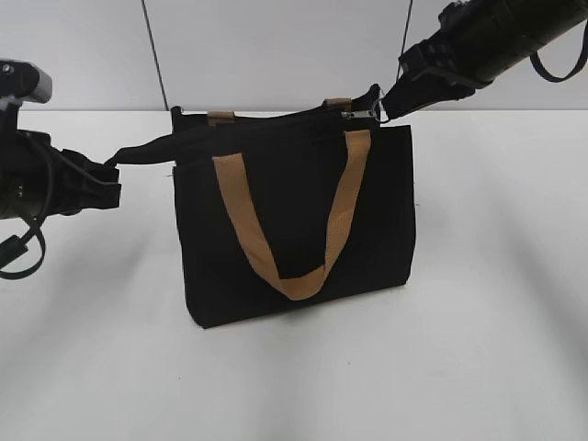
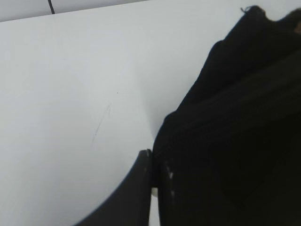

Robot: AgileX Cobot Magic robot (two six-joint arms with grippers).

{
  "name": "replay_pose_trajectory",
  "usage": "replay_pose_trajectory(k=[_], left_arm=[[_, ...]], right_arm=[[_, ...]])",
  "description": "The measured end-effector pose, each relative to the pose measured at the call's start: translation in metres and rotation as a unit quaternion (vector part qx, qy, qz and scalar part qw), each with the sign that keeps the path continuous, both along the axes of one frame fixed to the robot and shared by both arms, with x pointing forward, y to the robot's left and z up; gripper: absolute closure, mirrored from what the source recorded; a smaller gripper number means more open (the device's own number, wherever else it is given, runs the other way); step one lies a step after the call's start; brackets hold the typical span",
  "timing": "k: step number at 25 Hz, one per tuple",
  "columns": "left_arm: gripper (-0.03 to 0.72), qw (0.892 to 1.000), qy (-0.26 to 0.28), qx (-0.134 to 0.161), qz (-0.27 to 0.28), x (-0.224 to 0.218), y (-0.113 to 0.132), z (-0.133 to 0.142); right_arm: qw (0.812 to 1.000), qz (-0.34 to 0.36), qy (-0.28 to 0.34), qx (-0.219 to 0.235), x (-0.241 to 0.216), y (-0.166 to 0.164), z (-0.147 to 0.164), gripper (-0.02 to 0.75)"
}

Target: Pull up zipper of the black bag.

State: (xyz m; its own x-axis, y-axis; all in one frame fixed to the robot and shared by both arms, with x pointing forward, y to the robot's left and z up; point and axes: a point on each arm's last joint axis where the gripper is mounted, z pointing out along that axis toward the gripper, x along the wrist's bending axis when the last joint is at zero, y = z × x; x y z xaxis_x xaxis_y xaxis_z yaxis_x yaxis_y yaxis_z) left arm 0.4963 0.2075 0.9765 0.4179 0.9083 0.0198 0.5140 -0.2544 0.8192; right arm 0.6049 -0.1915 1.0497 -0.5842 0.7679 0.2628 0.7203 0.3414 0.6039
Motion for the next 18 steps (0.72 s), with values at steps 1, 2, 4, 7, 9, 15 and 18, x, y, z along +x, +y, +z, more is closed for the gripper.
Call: replay_pose_trajectory(k=[1, 2, 4, 7, 9, 15, 18], left_arm=[[0.692, 1.0, 0.0, 0.0, 0.0, 0.0, 0.0, 0.0], [0.692, 1.0, 0.001, 0.0, 0.001, 0.0, 0.0, 0.0], [0.681, 1.0, 0.006, -0.001, 0.007, 0.0, 0.001, -0.001], [0.553, 0.999, 0.026, 0.001, 0.026, -0.002, 0.004, -0.003], [0.403, 0.998, 0.049, 0.006, 0.046, -0.004, 0.007, -0.005], [0.228, 0.985, 0.122, 0.009, 0.123, -0.022, 0.021, 0.007], [0.248, 0.984, 0.122, -0.007, 0.128, -0.034, 0.019, 0.023]], right_arm=[[1.0, 0.0, 0.001, 0.0, 0.0, 0.0, 0.0, 0.739], [1.0, 0.001, 0.001, 0.001, -0.001, 0.002, 0.0, 0.739], [1.0, 0.009, 0.001, 0.0, -0.002, 0.008, 0.0, 0.733], [1.0, 0.028, 0.006, -0.005, -0.007, 0.018, -0.001, 0.611], [0.999, 0.041, 0.015, -0.012, -0.011, 0.024, -0.002, 0.499], [0.999, 0.039, 0.024, -0.024, -0.021, 0.023, 0.009, 0.396], [0.999, 0.034, 0.014, -0.019, -0.03, 0.02, 0.024, 0.392]])
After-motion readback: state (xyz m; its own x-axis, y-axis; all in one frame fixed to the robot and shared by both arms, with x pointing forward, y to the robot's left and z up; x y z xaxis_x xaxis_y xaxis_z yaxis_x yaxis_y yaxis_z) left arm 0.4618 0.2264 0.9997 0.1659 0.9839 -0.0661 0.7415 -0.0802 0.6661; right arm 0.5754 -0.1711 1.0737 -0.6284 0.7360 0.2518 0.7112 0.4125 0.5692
